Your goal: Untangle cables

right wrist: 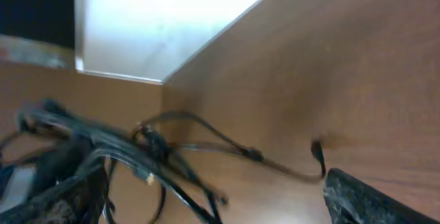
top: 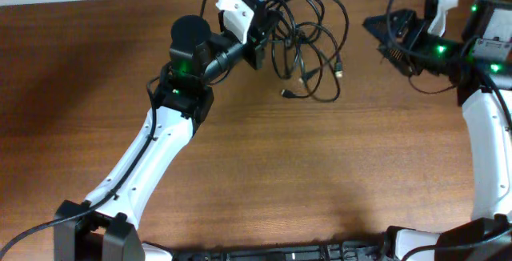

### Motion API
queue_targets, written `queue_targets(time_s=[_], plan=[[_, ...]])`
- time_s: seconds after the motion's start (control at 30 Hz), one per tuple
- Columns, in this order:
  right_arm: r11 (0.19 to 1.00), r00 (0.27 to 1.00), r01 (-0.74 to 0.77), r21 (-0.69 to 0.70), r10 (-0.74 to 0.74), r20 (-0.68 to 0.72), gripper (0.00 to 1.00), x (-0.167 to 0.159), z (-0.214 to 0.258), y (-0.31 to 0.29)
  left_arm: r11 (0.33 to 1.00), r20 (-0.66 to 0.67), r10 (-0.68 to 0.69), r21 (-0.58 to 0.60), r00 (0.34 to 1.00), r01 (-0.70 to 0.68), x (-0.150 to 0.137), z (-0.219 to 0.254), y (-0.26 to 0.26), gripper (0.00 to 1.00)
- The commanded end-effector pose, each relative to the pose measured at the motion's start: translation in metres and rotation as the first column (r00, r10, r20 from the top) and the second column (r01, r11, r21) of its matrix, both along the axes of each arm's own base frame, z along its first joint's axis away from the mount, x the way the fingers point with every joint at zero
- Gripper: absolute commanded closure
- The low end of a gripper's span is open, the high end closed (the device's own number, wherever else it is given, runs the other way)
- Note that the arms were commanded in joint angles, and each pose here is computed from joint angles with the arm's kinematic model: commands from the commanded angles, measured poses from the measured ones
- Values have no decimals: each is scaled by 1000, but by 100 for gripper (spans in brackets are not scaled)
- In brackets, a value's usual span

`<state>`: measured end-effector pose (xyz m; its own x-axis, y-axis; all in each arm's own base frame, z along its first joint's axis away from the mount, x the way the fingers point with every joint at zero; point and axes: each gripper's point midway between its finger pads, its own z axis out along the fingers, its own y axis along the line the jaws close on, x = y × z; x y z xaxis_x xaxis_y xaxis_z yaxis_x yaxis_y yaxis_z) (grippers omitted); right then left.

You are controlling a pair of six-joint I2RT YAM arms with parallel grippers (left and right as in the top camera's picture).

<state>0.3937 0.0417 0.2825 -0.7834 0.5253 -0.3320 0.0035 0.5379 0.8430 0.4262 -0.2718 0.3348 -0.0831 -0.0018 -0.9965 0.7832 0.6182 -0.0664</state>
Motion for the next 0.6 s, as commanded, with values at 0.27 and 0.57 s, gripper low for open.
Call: queue_targets(time_s=[0.27, 0.57], plan=[[974, 985, -167, -154, 159, -59, 1, -23, -26, 63, 776, -333, 506, -227, 796, -589, 50, 5, 85, 100], [947, 968, -223, -233, 243, 60, 1, -16, -16, 87, 774, -482, 348, -336, 804, -536, 37, 5, 53, 100]])
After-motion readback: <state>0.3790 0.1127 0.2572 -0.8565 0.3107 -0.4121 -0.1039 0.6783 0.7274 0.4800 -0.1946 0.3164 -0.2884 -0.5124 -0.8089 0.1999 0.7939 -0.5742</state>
